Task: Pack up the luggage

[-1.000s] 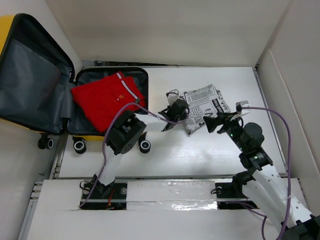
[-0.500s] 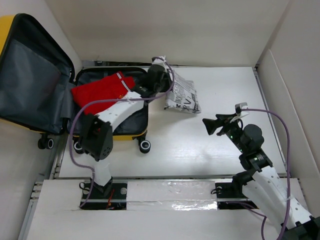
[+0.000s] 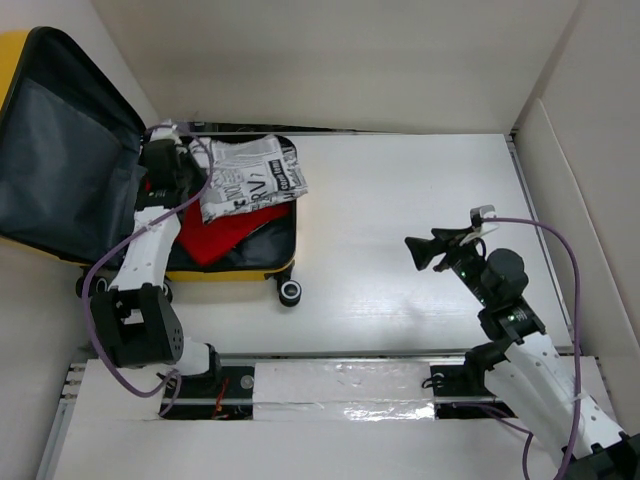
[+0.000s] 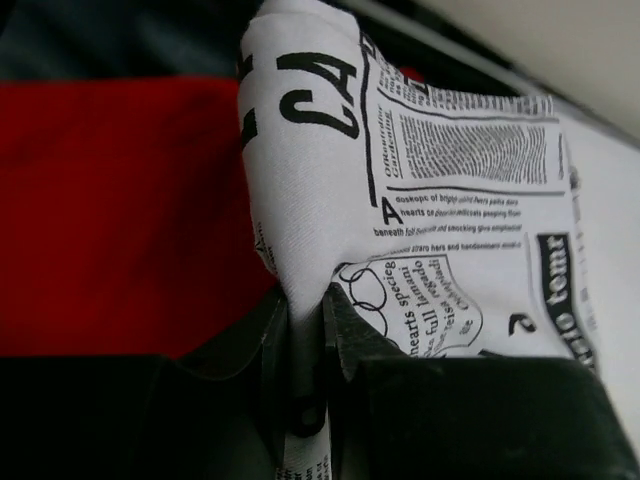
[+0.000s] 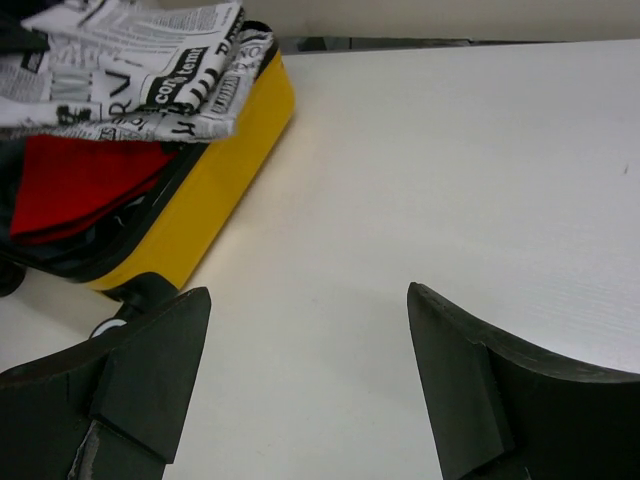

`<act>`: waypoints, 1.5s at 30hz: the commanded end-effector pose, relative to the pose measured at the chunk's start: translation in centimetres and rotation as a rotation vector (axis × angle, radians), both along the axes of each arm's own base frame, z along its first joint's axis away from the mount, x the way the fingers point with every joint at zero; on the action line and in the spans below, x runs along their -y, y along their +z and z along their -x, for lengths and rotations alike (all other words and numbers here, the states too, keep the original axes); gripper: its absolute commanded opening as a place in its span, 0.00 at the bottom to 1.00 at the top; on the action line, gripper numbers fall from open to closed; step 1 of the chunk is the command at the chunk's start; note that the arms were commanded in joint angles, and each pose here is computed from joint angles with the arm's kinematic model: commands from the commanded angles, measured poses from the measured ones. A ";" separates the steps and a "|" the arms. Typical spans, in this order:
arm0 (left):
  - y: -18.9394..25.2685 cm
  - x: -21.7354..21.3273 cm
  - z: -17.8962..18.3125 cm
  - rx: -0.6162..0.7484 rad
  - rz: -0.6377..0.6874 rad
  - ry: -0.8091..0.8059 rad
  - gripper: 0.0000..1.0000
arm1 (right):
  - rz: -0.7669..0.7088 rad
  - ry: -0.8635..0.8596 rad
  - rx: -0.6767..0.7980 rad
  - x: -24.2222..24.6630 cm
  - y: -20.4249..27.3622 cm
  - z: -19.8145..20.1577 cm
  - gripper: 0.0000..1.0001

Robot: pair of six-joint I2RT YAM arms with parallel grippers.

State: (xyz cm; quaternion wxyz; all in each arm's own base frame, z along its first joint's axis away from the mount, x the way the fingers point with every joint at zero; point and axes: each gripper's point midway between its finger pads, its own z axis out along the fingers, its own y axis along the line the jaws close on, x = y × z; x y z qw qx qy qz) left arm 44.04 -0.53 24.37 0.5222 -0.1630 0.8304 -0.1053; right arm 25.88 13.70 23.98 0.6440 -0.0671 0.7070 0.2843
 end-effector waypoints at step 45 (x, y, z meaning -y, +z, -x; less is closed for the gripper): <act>6.7 -22.9 24.5 -0.131 -0.500 1.300 0.70 | 0.027 0.242 0.015 -3.9 0.7 1.3 0.50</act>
